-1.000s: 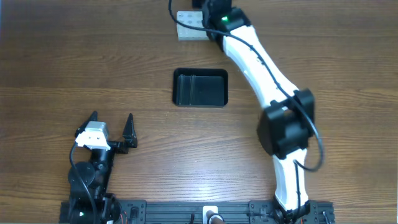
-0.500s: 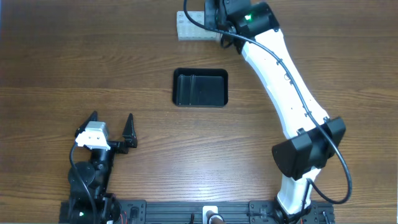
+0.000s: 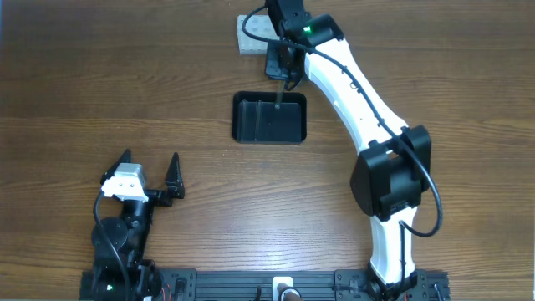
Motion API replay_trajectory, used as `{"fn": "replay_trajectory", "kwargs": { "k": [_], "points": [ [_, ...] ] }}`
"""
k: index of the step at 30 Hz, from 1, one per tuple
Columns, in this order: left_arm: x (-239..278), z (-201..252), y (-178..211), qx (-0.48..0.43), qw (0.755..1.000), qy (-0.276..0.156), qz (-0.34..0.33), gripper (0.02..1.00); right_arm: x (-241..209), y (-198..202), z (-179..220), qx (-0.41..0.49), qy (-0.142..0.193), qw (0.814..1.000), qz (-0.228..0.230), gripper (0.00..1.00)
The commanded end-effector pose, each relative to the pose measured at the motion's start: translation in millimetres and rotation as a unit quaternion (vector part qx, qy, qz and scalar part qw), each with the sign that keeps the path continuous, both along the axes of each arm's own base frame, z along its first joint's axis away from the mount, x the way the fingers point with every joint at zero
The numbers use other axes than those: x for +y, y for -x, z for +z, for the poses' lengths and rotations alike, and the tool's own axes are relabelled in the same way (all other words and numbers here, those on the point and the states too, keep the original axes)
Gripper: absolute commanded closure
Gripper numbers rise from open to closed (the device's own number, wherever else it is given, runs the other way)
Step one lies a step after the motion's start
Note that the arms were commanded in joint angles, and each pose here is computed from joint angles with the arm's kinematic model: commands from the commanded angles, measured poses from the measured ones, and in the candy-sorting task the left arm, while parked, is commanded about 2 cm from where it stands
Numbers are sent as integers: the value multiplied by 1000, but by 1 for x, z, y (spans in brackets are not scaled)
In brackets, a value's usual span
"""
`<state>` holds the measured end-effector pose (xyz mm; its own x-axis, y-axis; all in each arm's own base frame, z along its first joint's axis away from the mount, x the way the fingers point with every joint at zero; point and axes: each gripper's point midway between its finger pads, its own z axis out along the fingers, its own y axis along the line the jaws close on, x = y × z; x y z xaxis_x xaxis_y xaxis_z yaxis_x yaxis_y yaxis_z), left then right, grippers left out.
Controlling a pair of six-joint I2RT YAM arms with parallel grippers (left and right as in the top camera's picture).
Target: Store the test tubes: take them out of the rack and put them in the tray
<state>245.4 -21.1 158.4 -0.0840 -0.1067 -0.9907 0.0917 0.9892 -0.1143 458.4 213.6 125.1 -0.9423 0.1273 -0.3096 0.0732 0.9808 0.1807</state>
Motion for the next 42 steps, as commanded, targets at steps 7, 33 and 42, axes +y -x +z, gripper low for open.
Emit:
{"fn": "replay_trajectory", "kwargs": {
  "k": [7, 33, 42],
  "points": [
    [-1, -1, 0, -1, 1000, -9, -4, 18, 18, 18, -58, 74, 7, 997, -3, 969],
    [-1, -1, 0, -1, 1000, -9, -4, 18, 24, 32, -91, 115, 30, 993, -1, 838],
    [-1, -1, 0, -1, 1000, -9, -4, 18, 24, 31, -90, 110, 31, 993, -1, 540]
  ]
}}
